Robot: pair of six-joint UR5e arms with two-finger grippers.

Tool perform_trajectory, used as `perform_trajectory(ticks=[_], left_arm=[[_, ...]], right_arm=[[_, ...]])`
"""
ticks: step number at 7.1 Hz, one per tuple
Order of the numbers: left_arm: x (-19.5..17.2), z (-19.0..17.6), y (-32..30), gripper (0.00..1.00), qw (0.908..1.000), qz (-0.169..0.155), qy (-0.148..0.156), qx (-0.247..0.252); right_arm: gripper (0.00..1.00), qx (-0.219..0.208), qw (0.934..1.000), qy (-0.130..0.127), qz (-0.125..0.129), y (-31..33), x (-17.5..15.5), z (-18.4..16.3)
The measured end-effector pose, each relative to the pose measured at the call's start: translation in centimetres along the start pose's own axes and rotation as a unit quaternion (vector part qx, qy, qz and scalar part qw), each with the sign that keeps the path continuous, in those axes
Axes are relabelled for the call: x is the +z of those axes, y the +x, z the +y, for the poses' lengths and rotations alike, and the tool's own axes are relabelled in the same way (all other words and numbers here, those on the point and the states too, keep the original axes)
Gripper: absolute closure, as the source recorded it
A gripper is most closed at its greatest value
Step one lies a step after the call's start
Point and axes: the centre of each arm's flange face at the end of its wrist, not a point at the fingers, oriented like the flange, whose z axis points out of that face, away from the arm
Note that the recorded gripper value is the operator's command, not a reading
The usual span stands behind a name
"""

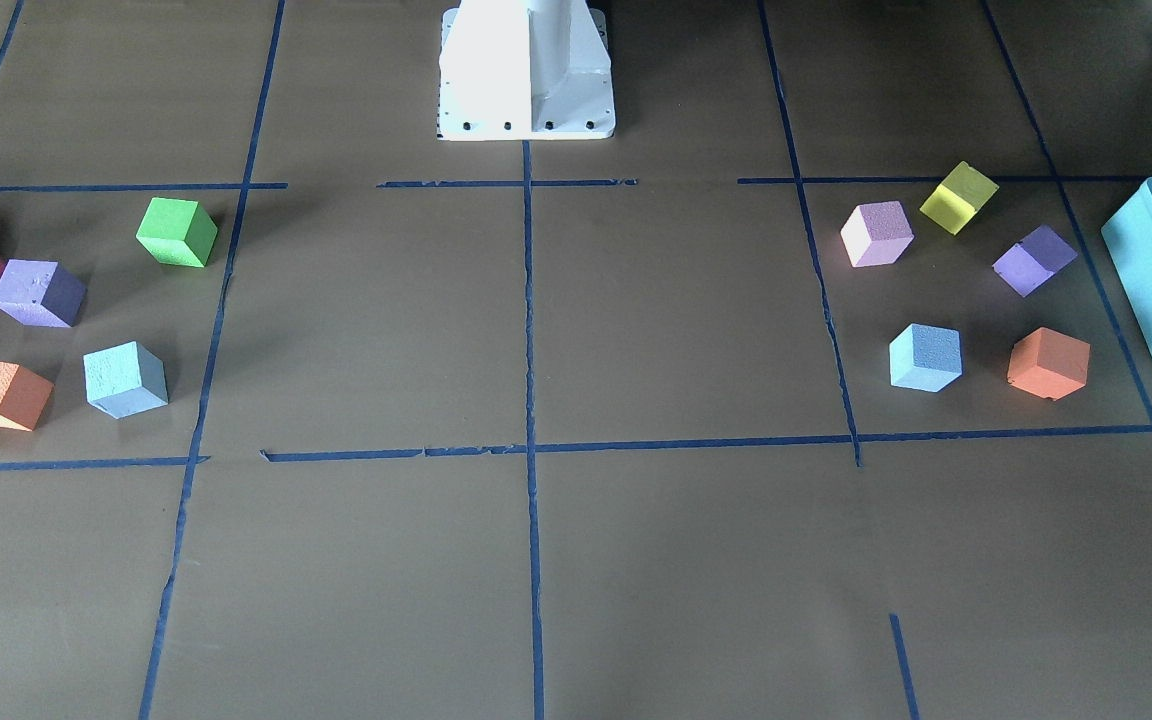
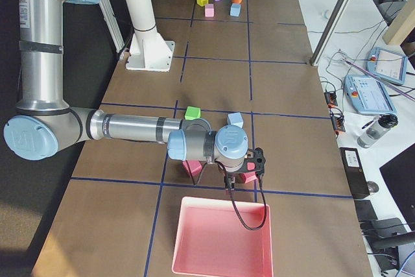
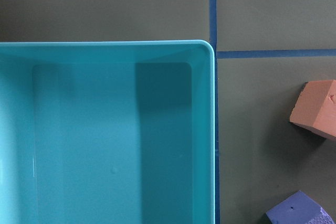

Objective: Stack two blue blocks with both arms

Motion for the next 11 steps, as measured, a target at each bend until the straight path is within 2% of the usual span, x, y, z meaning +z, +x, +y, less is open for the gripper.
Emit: perform_trajectory(ticks=[3,6,9,11], left_arm=[[-0.1,-0.1,0.1,0.0,1.0,0.0,0.002,0.002],[-0.1,-0.1,0.1,0.0,1.0,0.001,0.002,0.004],[0.0,0.0,0.0,0.0,1.0,0.001,0.001,0.003],[0.1,0.0,0.0,0.0,1.0,0.001,0.001,0.003]], right_arm=[[0.0,-0.01,0.9999,0.009,0.0,-1.0,-0.8,-1.2],[0.0,-0.013,0.9989,0.045,-0.004,-6.8,-4.3,-5.9],[0.0,-0.023,0.9986,0.043,-0.019,-16.6,-2.4,-6.9],[0.0,-0.017,0.9979,0.054,-0.032,-23.1,0.9,-5.9]])
